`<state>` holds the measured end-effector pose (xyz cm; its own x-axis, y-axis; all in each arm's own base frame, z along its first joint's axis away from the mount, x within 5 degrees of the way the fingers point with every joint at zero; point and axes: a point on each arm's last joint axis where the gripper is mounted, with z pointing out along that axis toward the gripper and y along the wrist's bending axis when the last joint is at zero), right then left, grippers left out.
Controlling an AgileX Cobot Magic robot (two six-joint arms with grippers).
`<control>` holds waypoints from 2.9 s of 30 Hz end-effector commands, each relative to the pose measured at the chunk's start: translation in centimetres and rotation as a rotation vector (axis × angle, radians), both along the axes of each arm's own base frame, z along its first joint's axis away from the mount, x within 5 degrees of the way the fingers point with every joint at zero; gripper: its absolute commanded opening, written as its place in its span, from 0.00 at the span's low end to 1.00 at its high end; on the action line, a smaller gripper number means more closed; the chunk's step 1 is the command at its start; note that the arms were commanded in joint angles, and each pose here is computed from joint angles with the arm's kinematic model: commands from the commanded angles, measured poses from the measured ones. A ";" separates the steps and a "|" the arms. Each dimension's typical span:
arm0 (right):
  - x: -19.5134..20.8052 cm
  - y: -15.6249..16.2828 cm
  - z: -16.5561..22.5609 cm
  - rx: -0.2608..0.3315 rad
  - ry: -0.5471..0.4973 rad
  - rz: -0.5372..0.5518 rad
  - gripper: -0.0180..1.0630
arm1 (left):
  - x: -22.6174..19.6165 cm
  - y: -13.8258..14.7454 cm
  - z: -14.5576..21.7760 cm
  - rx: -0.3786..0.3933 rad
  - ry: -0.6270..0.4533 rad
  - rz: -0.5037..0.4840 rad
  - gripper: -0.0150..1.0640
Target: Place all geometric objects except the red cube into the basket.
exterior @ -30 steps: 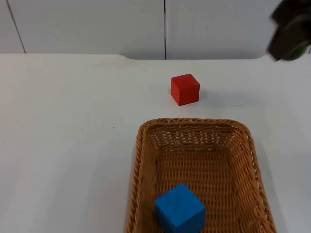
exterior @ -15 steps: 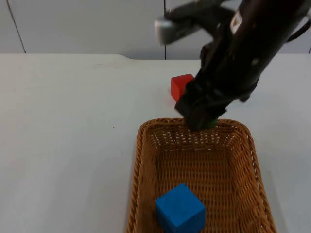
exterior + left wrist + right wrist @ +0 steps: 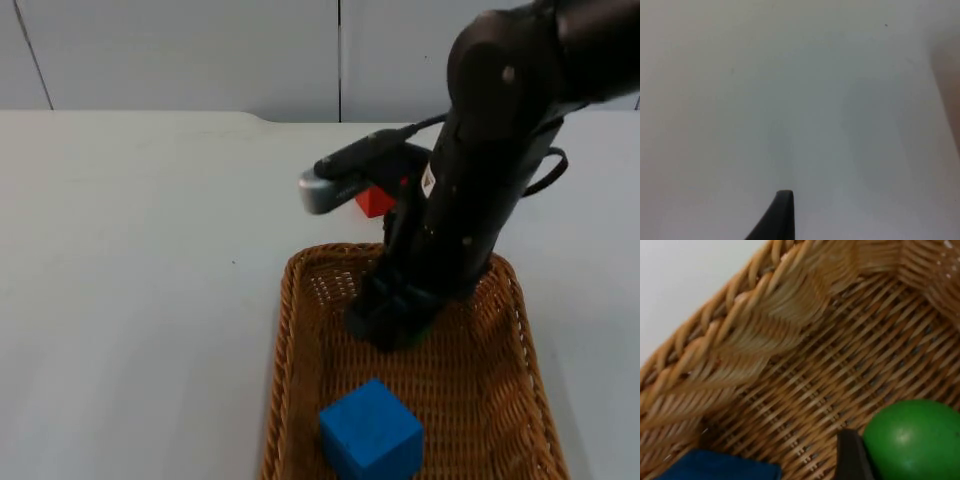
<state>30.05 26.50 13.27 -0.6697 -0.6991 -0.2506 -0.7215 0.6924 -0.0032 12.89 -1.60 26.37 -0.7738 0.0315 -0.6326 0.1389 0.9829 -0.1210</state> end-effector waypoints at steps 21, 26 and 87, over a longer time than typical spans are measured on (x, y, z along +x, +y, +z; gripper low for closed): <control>-0.8 -0.5 8.7 0.151 -0.171 0.003 0.62 | -0.1 0.0 0.0 -0.009 -0.009 0.007 0.99; -2.6 -2.1 15.4 0.265 -0.300 0.003 0.62 | -0.1 0.0 0.1 -0.011 -0.009 0.007 0.99; -27.1 -24.2 19.5 0.582 -0.675 -0.112 0.94 | -14.2 -0.8 3.0 -0.063 -0.483 -0.045 0.99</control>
<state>3.72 2.93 33.07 -0.3034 -0.2791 -0.9111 -0.6250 0.7800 -0.0308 -1.18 -2.52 29.49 -0.3805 0.0278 -0.9244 0.2599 0.9625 -0.0780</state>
